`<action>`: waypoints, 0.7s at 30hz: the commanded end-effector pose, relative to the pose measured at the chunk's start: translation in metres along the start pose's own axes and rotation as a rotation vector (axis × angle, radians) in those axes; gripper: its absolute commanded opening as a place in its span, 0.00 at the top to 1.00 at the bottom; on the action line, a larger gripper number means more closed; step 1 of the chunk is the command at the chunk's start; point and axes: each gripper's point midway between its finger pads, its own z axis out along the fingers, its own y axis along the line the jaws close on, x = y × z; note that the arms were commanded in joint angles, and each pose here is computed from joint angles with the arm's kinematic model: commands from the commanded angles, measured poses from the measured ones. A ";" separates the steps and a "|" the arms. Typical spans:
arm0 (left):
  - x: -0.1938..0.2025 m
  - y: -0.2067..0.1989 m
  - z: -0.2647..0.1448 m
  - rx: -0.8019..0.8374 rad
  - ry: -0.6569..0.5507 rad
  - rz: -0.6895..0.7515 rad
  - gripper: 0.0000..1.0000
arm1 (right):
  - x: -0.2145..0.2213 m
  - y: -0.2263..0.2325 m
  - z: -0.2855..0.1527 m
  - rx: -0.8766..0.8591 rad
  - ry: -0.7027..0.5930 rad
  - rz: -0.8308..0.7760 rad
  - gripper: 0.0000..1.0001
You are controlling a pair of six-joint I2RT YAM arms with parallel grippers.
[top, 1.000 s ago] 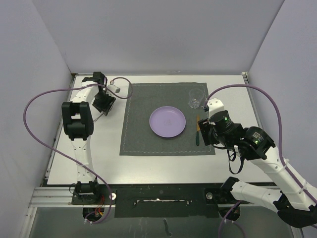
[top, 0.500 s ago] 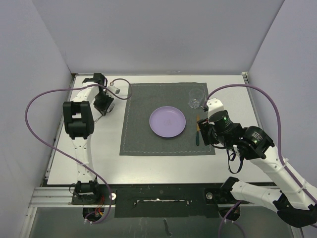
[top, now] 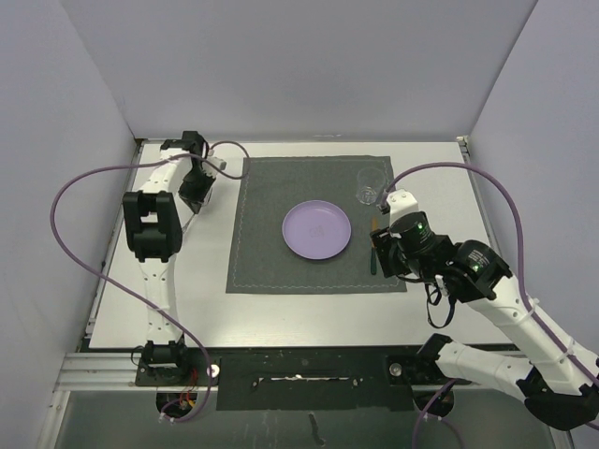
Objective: Set the dinner table for one person
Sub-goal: Pick up the fork at the center of the board.
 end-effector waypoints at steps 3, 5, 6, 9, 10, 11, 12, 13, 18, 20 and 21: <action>-0.022 -0.029 -0.083 -0.143 -0.087 -0.091 1.00 | -0.009 0.018 0.016 -0.047 -0.035 0.043 0.40; -0.024 -0.049 -0.097 -0.142 -0.112 -0.141 1.00 | -0.011 0.023 0.022 -0.052 -0.034 0.051 0.41; -0.023 -0.061 -0.103 -0.129 -0.121 -0.166 1.00 | -0.012 0.025 0.025 -0.054 -0.033 0.056 0.41; -0.030 -0.095 -0.109 -0.083 -0.197 -0.243 1.00 | -0.012 0.033 0.041 -0.050 -0.018 0.059 0.41; -0.031 -0.107 -0.108 -0.054 -0.220 -0.251 1.00 | -0.009 0.034 0.046 -0.039 -0.001 0.057 0.41; -0.034 -0.117 -0.111 -0.032 -0.255 -0.265 1.00 | -0.007 0.034 0.051 -0.020 0.020 0.060 0.43; -0.034 -0.124 -0.110 -0.018 -0.283 -0.288 1.00 | -0.005 0.034 0.055 -0.003 0.037 0.067 0.46; -0.035 -0.132 -0.111 0.009 -0.310 -0.307 1.00 | -0.003 0.034 0.060 0.013 0.050 0.072 0.48; -0.033 -0.161 -0.108 0.103 -0.387 -0.355 1.00 | 0.006 0.036 0.083 0.067 0.079 0.115 0.52; -0.029 -0.168 -0.098 0.113 -0.397 -0.368 1.00 | 0.012 0.037 0.092 0.082 0.105 0.126 0.53; -0.030 -0.170 -0.094 0.122 -0.409 -0.377 1.00 | 0.015 0.038 0.097 0.089 0.121 0.129 0.53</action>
